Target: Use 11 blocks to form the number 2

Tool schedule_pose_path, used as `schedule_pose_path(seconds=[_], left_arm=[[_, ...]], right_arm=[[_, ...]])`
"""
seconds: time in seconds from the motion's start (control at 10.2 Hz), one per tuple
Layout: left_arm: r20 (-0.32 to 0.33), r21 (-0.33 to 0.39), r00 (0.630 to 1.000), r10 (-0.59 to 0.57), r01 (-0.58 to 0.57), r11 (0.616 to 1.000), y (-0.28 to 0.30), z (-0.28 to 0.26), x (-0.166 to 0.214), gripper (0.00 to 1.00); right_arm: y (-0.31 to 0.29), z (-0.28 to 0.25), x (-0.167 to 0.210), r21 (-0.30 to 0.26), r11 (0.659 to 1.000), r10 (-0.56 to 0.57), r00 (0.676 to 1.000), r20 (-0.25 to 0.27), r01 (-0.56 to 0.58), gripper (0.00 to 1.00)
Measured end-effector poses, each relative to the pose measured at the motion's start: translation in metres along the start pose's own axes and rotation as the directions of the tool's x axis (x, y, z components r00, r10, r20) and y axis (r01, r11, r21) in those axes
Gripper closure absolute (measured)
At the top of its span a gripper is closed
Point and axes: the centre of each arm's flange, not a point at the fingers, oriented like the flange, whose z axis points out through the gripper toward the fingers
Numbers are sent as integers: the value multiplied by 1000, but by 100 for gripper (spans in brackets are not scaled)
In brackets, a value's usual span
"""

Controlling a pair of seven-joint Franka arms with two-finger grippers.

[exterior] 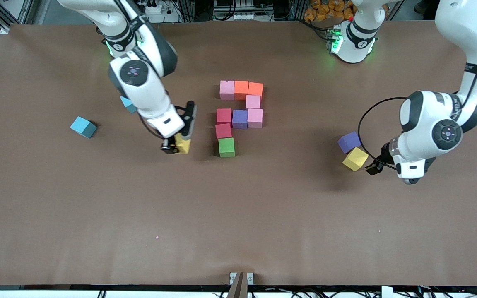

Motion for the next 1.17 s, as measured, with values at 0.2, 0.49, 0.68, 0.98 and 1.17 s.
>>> schedule_pose_path(seconds=[0.2, 0.49, 0.68, 0.98, 1.17], left_arm=[[15, 13, 999, -48, 48, 999, 5, 12, -11, 0], [32, 17, 998, -47, 47, 999, 21, 36, -28, 0], [38, 15, 998, -46, 45, 999, 22, 48, -27, 0], [42, 25, 998, -48, 47, 999, 18, 58, -21, 0], [27, 35, 999, -39, 38, 999, 15, 59, -17, 0]], right_arm=[[-3, 23, 44, 28, 999, -45, 999, -23, 45, 42], [-21, 55, 137, -1, 995, -100, 994, -33, 100, 42], [-31, 73, 175, 11, 993, -115, 991, -65, 115, 42], [-37, 96, 194, 10, 991, -136, 989, -57, 136, 42], [-46, 112, 198, 13, 988, -151, 988, -29, 151, 42]])
